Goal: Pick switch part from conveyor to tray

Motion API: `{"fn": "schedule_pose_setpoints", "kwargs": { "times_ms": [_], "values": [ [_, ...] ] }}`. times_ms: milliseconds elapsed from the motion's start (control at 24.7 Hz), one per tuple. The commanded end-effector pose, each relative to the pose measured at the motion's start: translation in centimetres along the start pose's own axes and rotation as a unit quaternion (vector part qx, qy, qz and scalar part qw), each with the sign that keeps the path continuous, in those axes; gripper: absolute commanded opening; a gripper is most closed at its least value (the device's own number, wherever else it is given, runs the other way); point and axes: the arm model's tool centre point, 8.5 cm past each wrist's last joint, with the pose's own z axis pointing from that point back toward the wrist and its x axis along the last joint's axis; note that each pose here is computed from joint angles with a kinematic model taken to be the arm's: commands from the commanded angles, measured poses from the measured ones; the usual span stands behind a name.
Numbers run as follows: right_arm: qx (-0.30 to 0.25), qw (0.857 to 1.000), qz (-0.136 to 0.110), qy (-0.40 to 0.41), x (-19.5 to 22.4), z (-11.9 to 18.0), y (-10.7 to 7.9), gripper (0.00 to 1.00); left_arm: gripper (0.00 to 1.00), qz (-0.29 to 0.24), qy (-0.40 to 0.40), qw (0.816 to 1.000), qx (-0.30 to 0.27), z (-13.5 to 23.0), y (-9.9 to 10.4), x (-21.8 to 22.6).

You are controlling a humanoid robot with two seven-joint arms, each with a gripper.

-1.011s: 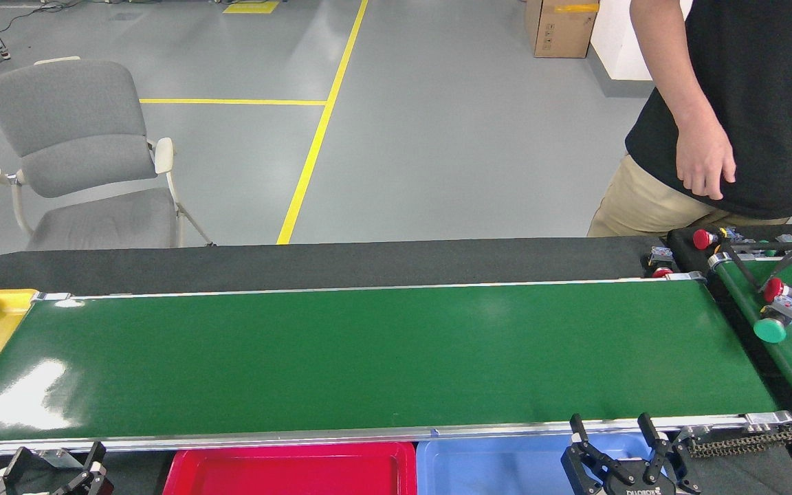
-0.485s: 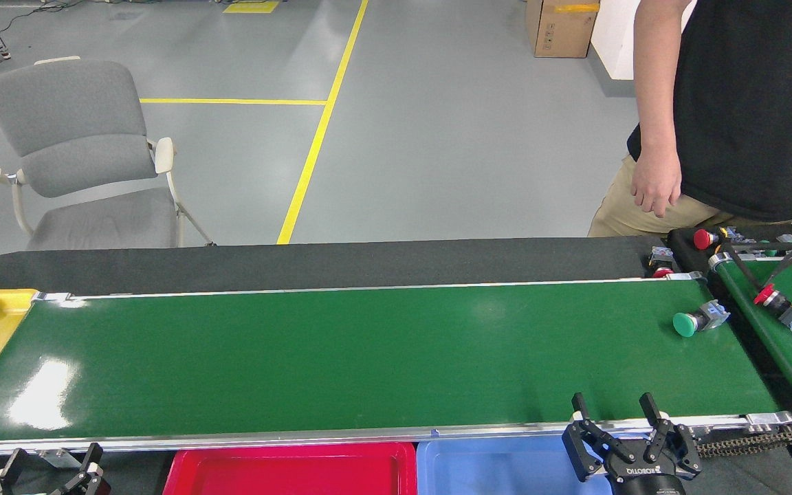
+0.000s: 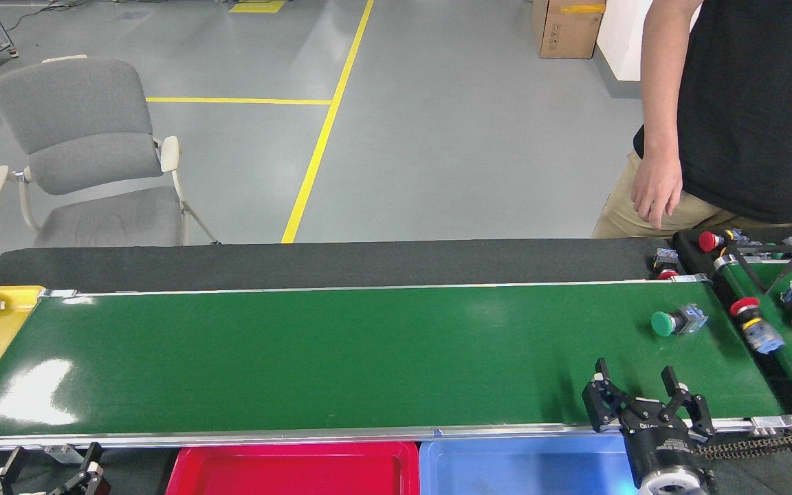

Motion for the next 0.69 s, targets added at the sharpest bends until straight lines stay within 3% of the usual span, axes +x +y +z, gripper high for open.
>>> {"fn": "schedule_pose_setpoints", "kwargs": {
  "times_ms": [0, 202, 323, 647],
  "values": [
    [-0.005, 1.0, 0.001, 0.001, -0.1, -0.4, -0.8, 1.0, 1.0, -0.007, 0.0, 1.0, 0.008, -0.1, 0.7, -0.6],
    [0.01, 1.0, 0.003, 0.007, -0.7, -0.6, 0.0, 1.0, 1.0, -0.007, 0.001, 1.0, 0.008, -0.2, 0.7, -0.5],
    [-0.002, 1.0, 0.004, 0.002, -0.1, -1.8, -1.1, 1.0, 1.0, -0.007, 0.001, 1.0, 0.01, -0.4, 0.9, -0.5],
    [0.007, 1.0, -0.003, 0.001, 1.1, -4.8, -1.2, 1.0, 1.0, -0.018, -0.005, 1.0, 0.017, -1.1, 1.6, -0.7]
  ]
}}
